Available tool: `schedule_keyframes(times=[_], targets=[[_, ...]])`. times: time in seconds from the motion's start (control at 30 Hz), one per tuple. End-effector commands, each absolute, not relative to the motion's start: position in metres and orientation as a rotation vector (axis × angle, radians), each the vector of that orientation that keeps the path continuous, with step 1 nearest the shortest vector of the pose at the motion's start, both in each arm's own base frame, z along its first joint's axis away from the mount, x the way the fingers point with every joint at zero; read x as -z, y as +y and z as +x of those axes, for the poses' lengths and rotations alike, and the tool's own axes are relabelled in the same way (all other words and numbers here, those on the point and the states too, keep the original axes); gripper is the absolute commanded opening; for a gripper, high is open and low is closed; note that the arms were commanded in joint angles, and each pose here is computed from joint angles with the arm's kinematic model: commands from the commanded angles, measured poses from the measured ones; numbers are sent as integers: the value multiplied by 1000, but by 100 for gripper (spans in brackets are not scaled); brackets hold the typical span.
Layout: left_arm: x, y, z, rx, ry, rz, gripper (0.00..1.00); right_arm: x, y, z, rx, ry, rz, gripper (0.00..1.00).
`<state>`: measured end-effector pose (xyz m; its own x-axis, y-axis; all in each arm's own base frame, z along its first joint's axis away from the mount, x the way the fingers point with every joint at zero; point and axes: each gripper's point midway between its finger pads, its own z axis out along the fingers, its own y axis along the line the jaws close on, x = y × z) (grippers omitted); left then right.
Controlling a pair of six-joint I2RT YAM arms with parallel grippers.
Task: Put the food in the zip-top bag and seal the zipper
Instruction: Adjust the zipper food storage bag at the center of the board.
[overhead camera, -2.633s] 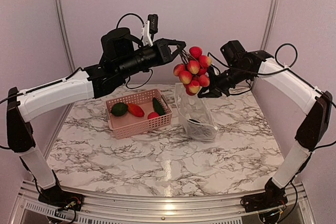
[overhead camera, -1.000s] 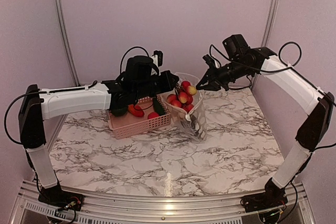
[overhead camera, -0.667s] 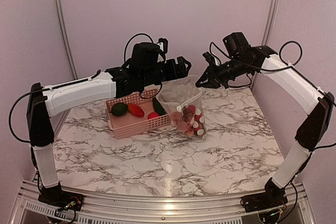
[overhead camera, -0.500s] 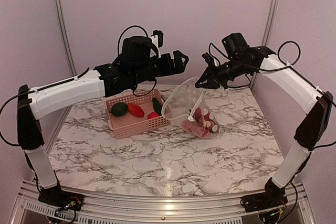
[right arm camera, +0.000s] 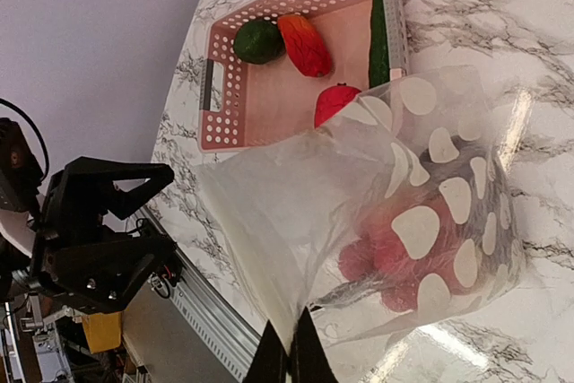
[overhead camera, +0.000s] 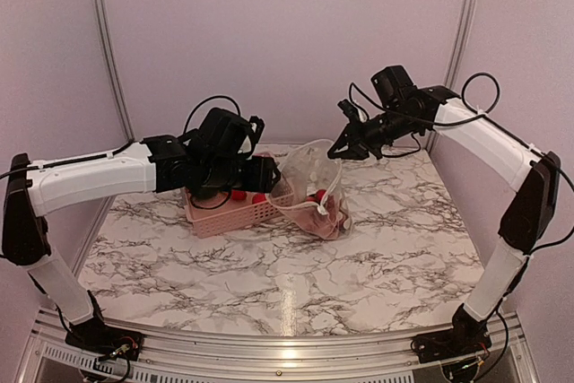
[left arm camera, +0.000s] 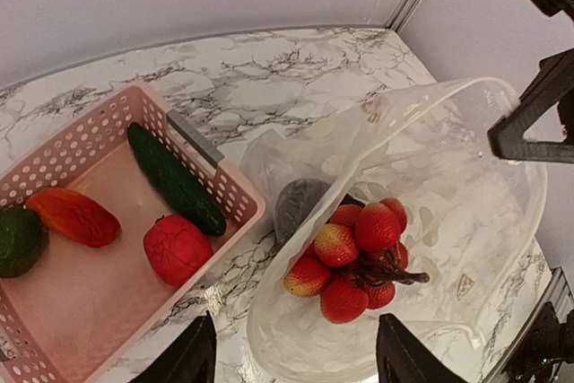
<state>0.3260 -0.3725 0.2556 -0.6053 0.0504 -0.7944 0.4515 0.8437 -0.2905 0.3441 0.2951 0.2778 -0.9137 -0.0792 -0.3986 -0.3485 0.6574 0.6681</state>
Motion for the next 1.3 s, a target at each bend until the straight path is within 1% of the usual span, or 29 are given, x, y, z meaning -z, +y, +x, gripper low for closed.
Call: schedule_keyframes(times=[0.0, 0.07, 0.17, 0.23, 0.37, 0.43, 0.47, 0.5, 0.57, 0.77, 0.8, 0.87, 0.97, 1.2, 1.27], targets=[[-205, -355, 320, 556, 2331, 280, 61, -279, 305, 338, -1161, 2514, -406, 0], [-194, -357, 324, 606, 2367, 217, 58, -277, 307, 335, -1159, 2522, -416, 0], [-180, -370, 327, 677, 2392, 197, 52, -273, 311, 330, -1149, 2530, -434, 0], [-174, -378, 328, 716, 2403, 195, 45, -271, 313, 327, -1139, 2540, -441, 0], [-175, -390, 331, 770, 2408, 185, 24, -266, 312, 324, -1066, 2557, -444, 1], [-178, -394, 331, 803, 2392, 179, 11, -259, 309, 321, -976, 2587, -452, 7], [-179, -395, 332, 818, 2384, 175, 2, -253, 308, 319, -930, 2603, -462, 12], [-180, -396, 332, 828, 2379, 164, 0, -248, 308, 316, -883, 2620, -470, 15], [-184, -397, 333, 850, 2364, 143, 0, -238, 310, 309, -816, 2643, -499, 18], [-224, -402, 340, 939, 2253, 95, 0, -229, 306, 301, -688, 2684, -450, 21], [-230, -401, 341, 944, 2239, 90, 0, -232, 304, 302, -668, 2677, -435, 20], [-242, -401, 343, 954, 2207, 83, 0, -238, 296, 305, -600, 2669, -398, 13], [-251, -406, 344, 974, 2191, 92, 0, -248, 283, 310, -508, 2662, -352, 11], [-262, -416, 349, 1022, 2157, 95, 0, -242, 269, 306, -435, 2693, -315, 17], [-263, -417, 350, 1023, 2156, 89, 0, -247, 268, 306, -436, 2681, -295, 25]])
